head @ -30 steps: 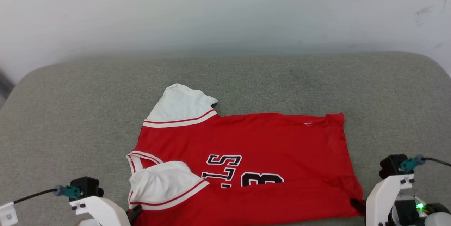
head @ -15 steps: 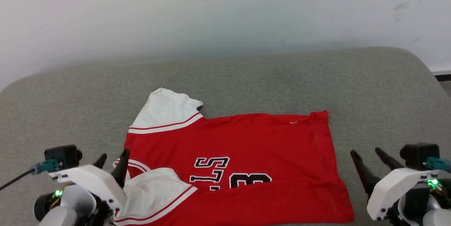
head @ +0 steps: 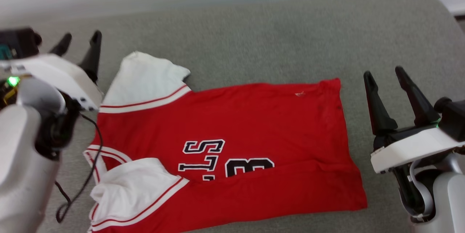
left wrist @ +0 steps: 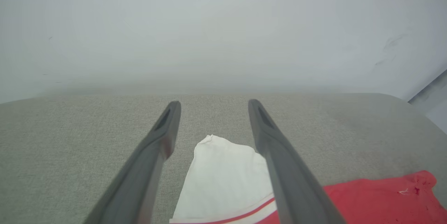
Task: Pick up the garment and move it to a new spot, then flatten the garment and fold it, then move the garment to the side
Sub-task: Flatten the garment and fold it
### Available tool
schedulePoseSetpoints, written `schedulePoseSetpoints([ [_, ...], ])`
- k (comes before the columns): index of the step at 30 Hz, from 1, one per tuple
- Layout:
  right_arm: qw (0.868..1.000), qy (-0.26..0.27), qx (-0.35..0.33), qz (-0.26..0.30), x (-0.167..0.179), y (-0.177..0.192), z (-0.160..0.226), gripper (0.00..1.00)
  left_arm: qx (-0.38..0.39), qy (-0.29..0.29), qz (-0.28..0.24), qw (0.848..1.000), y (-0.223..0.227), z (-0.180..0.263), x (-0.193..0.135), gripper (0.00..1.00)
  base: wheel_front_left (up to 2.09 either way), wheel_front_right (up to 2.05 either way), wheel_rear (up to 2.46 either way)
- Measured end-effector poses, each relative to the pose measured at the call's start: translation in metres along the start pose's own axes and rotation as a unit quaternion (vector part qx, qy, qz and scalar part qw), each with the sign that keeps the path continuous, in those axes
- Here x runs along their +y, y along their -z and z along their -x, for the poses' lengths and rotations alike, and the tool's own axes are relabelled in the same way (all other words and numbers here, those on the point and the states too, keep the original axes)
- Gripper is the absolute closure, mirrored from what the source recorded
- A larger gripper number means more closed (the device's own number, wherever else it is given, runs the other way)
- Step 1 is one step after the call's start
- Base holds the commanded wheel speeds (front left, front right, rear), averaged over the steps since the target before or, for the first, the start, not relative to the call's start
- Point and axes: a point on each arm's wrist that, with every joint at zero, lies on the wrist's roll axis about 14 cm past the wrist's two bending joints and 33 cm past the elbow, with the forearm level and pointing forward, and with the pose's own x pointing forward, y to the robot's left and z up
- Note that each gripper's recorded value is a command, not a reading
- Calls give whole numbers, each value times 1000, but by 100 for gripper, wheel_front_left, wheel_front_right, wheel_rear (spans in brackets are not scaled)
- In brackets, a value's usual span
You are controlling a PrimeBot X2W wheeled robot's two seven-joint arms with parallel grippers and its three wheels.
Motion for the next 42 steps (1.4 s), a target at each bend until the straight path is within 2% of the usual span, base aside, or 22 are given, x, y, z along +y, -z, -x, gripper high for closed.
schedulePoseSetpoints([
  [4,1000,4,10,0,-2,15,-16,0,77,27,-8,997,21,-40,1,0,0,0,0],
  [8,999,14,32,1,-7,35,-24,0,190,43,-20,981,54,-68,10,0,0,0,0],
  [13,998,35,52,5,-21,52,-23,0,320,56,-36,945,94,-87,14,0,0,0,0],
  [20,994,61,89,5,-37,78,-16,0,452,59,-49,889,158,-92,15,0,0,0,0],
  [21,993,65,94,4,-39,81,-15,0,462,58,-45,884,163,-93,15,26,0,0,0],
  [22,993,68,97,3,-41,83,-14,0,470,55,-41,880,166,-95,16,26,0,0,0],
  [23,992,72,101,3,-43,85,-13,0,483,55,-34,873,172,-94,14,100,0,0,0],
  [25,991,77,105,1,-46,88,-11,0,498,51,-27,865,177,-93,13,100,0,0,0],
  [29,991,77,111,-9,-45,90,-10,0,492,51,-26,869,179,-93,11,100,0,0,0],
  [35,986,66,145,-38,-45,97,-15,0,447,56,-29,892,165,-93,8,100,0,0,0],
  [42,952,34,298,-70,-43,139,-19,0,391,83,-37,916,133,-82,-9,100,0,0,0],
])
